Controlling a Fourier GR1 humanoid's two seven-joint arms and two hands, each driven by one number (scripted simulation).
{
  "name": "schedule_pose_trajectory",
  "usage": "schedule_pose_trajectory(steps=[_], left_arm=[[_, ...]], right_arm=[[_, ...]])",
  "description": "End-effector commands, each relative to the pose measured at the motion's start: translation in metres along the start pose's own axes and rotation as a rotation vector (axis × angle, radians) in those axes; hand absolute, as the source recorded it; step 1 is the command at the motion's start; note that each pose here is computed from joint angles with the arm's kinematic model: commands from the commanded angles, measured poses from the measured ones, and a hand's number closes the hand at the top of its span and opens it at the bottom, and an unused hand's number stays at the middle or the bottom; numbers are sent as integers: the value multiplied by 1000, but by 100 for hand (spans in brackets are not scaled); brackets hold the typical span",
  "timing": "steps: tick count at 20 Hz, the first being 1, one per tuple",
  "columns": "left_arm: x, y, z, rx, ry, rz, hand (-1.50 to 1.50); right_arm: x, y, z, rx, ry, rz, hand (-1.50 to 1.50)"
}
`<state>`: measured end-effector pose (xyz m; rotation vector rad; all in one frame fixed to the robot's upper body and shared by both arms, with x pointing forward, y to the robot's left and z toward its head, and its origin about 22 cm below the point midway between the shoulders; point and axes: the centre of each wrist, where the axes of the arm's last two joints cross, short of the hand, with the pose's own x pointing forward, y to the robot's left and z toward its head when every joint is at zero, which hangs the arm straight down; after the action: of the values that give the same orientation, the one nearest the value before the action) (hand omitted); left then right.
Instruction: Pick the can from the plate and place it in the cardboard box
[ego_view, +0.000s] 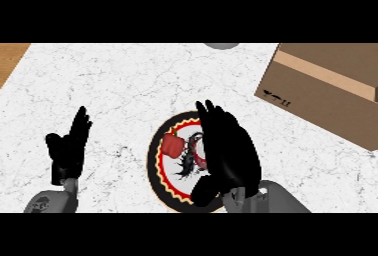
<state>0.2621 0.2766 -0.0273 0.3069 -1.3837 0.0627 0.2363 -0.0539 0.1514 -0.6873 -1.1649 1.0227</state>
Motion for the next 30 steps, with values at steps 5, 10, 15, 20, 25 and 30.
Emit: schedule_pose_trajectory(steps=[5,10,15,20,25,30], left_arm=[[-13,-8,5,-10,-7,-6,0],[0,15,3,-14,8,-10,0],[0,9,2,1,11,5,0],[-4,7,-10,-9,14,-5,0],[9,-3,-10,7,-2,-13,0],[7,5,0,-17,-6,-17,0]], right_arm=[[23,12,-3,16,243,84,-150],[26,12,-9,24,266,82,-150],[17,21,-18,37,303,90,-150],[12,25,-40,49,315,119,-150],[13,23,-39,75,319,135,-150],[7,45,-48,77,338,133,-150]])
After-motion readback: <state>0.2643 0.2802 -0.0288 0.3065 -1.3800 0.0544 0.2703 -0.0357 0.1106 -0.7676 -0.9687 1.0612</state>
